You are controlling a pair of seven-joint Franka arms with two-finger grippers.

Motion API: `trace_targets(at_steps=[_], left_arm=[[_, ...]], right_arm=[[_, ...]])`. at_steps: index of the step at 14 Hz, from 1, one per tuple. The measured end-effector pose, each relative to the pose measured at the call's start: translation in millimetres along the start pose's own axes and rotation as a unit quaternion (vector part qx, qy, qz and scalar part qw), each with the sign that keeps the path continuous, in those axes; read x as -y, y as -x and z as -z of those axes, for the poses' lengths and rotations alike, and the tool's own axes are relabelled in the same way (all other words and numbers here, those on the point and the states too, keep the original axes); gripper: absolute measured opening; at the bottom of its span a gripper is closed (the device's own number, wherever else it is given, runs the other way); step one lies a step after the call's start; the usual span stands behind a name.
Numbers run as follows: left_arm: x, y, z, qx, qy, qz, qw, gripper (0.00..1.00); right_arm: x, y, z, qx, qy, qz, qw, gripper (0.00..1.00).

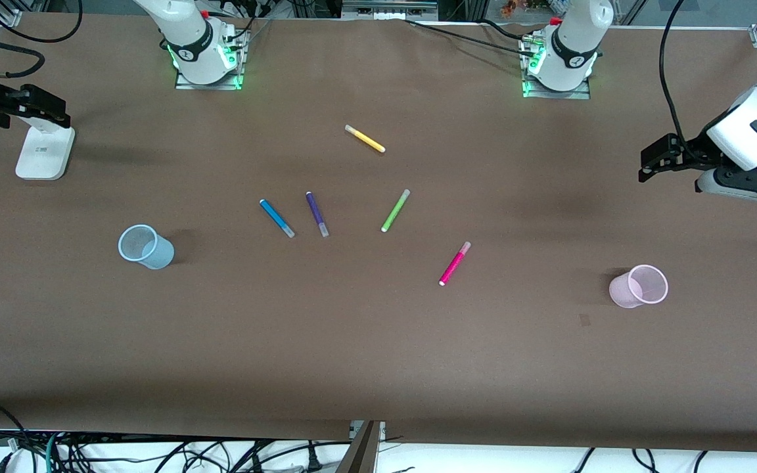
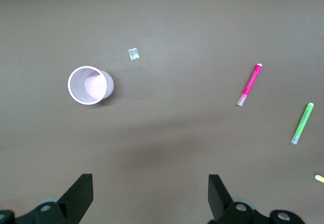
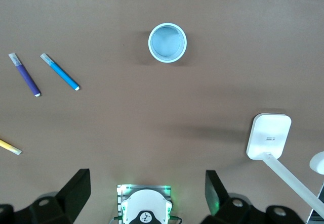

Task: Place pink and blue markers in matching cups
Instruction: 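Move both grippers from rest toward the markers on the table, then grasp the pink marker with the left gripper while the right gripper grasps the blue marker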

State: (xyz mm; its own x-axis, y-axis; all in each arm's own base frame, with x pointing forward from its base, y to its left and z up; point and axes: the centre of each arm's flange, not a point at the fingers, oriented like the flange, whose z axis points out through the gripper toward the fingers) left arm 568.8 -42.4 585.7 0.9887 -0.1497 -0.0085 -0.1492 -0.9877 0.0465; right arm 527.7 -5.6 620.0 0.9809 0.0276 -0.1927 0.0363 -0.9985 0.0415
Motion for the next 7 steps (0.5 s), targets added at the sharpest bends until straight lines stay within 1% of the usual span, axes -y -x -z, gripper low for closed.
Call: trace_targets(at_steps=[2, 4, 5, 7], left_arm=[[-15, -7, -8, -0.003, 0.001, -0.014, 1.0, 1.0], [-38, -22, -30, -0.007, 0.003, -0.035, 0.999, 1.0], [-51, -32, -48, -0.008, 0.006, -0.046, 0.999, 1.0], [-78, -54, -98, -0.007, 0.016, -0.069, 0.997, 1.0]], right_arm=[[1, -5, -5, 0.004, 0.0, 0.001, 1.0, 1.0], [7, -20, -22, 0.019, -0.001, 0.007, 1.0, 1.0], [10, -31, -35, 0.028, -0.002, 0.011, 1.0, 1.0], [22, -54, -67, 0.054, -0.01, 0.021, 0.998, 1.0]])
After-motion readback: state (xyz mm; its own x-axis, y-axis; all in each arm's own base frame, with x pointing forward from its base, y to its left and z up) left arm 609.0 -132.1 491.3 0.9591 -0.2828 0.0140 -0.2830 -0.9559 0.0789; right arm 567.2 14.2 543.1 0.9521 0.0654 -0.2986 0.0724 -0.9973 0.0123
